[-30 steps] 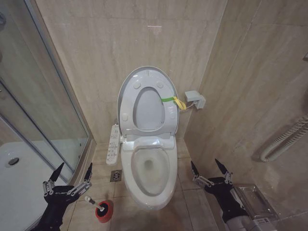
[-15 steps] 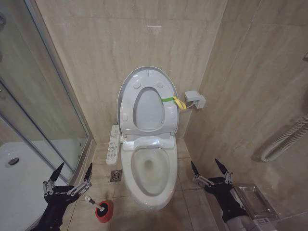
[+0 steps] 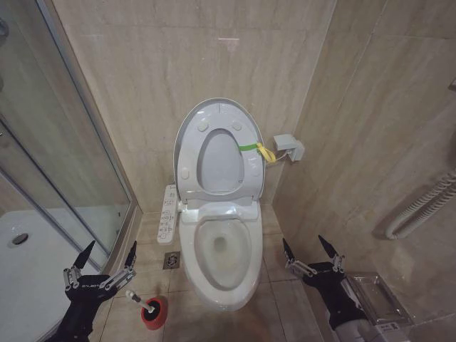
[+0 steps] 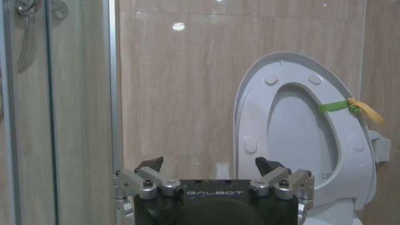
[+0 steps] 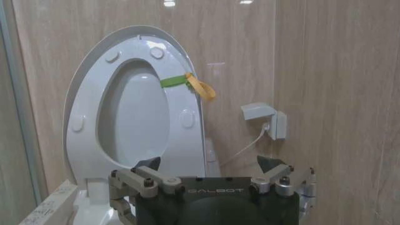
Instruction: Open the toilet lid, clean the toilet bowl with a toilet brush, close the toilet lid, and flush.
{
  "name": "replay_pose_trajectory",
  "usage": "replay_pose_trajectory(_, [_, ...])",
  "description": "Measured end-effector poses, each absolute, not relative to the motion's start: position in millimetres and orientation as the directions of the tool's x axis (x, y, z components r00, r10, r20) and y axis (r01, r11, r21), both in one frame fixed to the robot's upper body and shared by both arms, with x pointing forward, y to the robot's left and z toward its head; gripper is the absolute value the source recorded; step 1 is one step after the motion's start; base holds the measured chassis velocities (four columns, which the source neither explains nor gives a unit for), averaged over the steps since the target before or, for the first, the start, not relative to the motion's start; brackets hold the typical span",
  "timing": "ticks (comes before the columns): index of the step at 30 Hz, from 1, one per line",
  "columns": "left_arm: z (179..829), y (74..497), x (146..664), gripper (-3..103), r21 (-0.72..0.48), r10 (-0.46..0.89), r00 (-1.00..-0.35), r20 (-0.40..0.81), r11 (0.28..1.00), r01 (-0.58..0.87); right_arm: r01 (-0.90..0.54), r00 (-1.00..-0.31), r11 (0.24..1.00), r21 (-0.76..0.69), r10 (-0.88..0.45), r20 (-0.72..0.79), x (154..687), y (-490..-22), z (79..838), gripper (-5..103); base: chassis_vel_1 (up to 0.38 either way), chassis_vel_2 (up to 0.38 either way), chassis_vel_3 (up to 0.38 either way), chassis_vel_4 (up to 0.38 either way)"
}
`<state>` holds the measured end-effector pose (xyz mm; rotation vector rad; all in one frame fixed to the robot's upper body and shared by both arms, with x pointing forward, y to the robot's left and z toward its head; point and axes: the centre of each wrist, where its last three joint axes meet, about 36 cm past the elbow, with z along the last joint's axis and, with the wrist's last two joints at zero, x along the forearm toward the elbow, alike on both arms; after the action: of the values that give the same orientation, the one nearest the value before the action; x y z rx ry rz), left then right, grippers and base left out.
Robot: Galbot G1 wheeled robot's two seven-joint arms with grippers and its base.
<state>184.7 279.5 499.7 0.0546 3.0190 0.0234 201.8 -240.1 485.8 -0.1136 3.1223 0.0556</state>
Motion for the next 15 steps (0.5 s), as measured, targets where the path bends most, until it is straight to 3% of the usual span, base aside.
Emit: replay_pose_trajectory(15, [499.7, 279.5, 184.7, 99, 0.018, 0.037, -0.992, -0.121, 0.999, 0.035, -0.073, -0.997, 0.997, 0.035, -0.072, -0.018, 201.8, -240.1, 485.8, 100, 0.000, 0.000, 0.000, 0.000])
